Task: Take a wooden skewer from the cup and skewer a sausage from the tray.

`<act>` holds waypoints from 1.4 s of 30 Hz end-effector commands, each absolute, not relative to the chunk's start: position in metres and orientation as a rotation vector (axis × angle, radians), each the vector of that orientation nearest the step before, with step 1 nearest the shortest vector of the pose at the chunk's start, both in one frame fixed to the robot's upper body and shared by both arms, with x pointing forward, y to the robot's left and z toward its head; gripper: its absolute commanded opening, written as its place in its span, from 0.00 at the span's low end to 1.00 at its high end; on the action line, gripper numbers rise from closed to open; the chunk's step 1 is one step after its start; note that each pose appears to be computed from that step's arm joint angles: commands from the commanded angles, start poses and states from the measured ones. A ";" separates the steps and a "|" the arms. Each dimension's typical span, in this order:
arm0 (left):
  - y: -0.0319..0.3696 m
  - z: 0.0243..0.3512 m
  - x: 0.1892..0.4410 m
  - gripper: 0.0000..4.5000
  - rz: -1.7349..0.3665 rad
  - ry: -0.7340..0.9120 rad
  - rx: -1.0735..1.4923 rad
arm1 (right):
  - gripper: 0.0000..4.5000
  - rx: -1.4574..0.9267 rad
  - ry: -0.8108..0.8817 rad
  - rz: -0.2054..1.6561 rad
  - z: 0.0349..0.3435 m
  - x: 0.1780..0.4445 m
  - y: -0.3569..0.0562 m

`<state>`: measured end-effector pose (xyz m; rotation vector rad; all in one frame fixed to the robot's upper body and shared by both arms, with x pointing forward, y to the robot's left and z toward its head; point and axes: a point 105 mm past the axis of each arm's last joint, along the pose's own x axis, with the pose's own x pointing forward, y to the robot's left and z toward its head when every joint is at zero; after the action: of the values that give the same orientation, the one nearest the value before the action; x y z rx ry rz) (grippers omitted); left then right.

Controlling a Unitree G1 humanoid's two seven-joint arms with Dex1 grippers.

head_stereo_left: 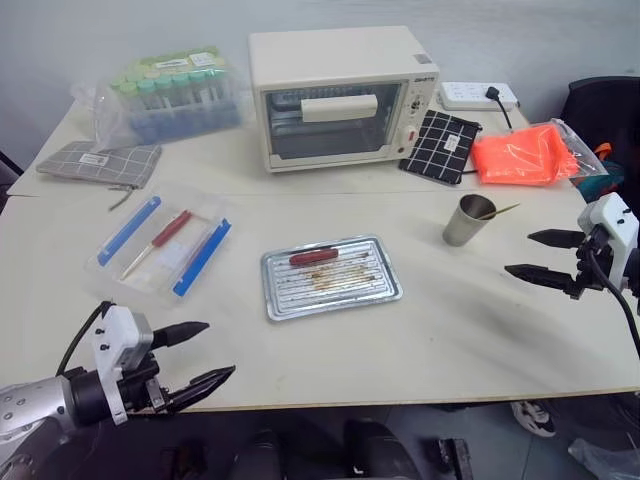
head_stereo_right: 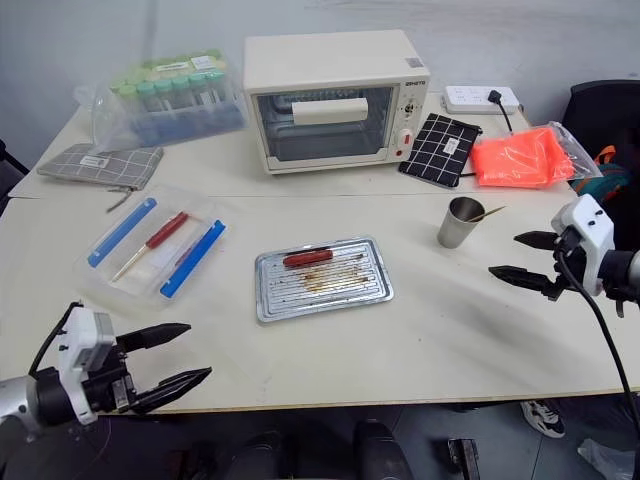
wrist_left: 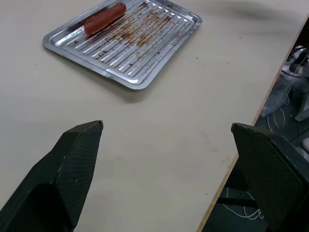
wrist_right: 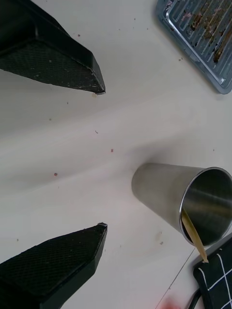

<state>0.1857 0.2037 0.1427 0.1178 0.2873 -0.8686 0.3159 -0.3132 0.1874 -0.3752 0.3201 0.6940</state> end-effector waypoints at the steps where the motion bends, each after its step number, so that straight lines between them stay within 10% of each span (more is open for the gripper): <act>1: 0.204 0.147 0.186 1.00 -0.867 0.268 0.159 | 0.99 -0.390 0.283 0.681 0.199 0.316 -0.313; 22: 0.206 0.156 0.206 1.00 -0.817 0.200 0.139 | 0.99 -0.146 0.123 0.445 0.209 0.334 -0.309; 42: 0.114 0.224 0.253 1.00 -1.240 -0.022 0.143 | 0.91 0.286 -0.133 0.186 0.222 0.374 -0.284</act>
<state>0.2534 0.1169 0.2203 0.1224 0.0002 -1.2253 0.3754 -0.2776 0.2040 0.2736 -0.0547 0.1988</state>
